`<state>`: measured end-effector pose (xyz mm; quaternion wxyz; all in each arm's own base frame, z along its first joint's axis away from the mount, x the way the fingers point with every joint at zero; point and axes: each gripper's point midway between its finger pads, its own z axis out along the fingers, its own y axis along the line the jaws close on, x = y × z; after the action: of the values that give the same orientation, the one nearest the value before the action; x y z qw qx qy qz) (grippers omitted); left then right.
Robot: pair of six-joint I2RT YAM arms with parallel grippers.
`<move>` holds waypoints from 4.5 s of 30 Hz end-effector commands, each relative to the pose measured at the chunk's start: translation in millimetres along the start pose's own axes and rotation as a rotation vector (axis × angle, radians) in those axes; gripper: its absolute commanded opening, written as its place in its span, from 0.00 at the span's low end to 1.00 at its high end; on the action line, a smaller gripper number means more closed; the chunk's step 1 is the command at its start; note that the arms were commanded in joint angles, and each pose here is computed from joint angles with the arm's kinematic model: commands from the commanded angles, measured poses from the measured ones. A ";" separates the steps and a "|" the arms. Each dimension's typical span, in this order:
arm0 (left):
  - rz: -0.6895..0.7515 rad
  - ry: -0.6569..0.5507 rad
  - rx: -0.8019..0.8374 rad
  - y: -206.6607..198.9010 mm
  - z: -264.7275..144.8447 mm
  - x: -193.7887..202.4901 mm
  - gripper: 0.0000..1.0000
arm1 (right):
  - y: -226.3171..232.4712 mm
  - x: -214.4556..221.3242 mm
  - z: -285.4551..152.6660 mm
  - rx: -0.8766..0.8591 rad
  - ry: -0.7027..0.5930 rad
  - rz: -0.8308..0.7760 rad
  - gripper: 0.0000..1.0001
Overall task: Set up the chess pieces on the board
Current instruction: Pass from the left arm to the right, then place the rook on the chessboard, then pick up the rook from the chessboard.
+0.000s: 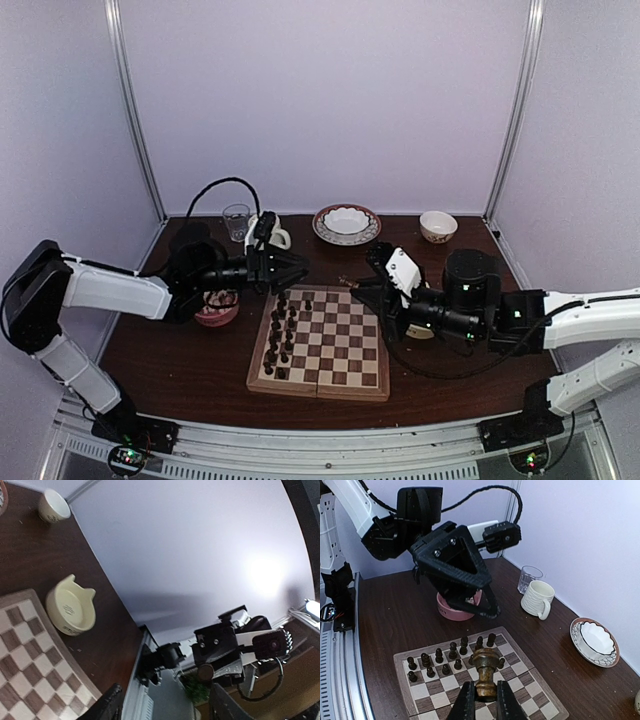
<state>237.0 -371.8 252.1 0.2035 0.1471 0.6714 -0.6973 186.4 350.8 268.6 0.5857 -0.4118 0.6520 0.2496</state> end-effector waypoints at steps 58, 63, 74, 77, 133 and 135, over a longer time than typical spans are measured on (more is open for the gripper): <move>0.547 -0.277 -0.875 27.1 -146.0 -52.7 0.74 | 19.4 124.0 79.2 -0.129 1.009 0.071 0.52; 0.528 -0.185 -0.853 35.2 -126.4 -44.5 0.73 | -21.9 103.0 80.3 0.036 0.753 0.124 0.51; 0.661 0.200 -0.923 36.2 -54.3 6.8 0.70 | -145.6 125.0 37.4 0.449 0.414 0.409 0.51; 0.699 0.309 -0.922 37.2 -30.3 28.5 0.68 | -160.6 130.2 22.8 0.526 0.379 0.427 0.51; 0.644 0.841 -1.060 137.4 49.5 129.3 0.34 | -182.7 94.3 -45.1 0.682 0.097 0.452 0.51; 0.637 0.850 -1.054 137.3 50.3 131.6 0.34 | -182.7 93.9 -44.6 0.681 0.098 0.452 0.51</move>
<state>191.5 -430.4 73.1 0.1661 0.4658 0.8659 -0.0756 313.7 197.8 210.1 0.5782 -0.0642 0.8040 0.1231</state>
